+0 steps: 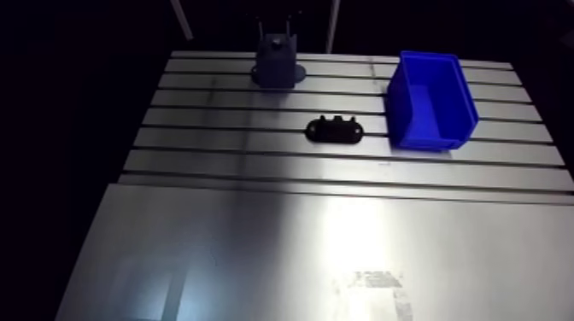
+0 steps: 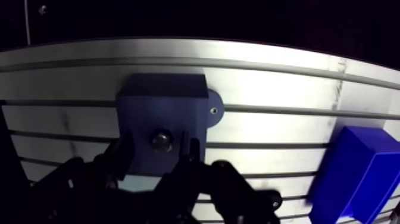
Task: Pick up the M10 bolt and insert it into the hex recess until seated.
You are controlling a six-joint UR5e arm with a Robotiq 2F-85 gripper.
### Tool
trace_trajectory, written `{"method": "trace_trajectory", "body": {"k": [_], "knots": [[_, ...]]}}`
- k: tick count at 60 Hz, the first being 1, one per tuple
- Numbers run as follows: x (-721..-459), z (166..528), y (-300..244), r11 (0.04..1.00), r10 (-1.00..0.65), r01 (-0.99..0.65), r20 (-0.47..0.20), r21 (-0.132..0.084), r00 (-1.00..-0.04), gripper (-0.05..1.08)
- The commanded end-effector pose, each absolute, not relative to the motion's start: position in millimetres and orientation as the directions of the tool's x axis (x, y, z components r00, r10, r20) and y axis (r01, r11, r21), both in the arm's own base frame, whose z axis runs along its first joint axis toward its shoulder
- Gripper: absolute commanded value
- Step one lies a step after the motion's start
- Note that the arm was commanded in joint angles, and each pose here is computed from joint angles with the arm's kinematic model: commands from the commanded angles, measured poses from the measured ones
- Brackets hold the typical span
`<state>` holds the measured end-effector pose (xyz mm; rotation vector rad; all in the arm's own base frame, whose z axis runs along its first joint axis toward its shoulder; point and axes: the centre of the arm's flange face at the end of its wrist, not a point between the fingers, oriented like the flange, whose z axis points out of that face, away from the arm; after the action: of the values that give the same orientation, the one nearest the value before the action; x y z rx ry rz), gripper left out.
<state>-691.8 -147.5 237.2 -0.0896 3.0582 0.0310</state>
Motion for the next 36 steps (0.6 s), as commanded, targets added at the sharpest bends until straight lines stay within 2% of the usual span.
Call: {"method": "trace_trajectory", "body": {"k": [1,36], "knots": [[-691.6,236.0,-146.2,0.998,-0.056,-0.058,-0.085,0.018,-0.995,0.49],[-692.0,233.7,-146.1,0.998,-0.057,-0.059,-0.087,0.017,-0.995,0.57]]}}
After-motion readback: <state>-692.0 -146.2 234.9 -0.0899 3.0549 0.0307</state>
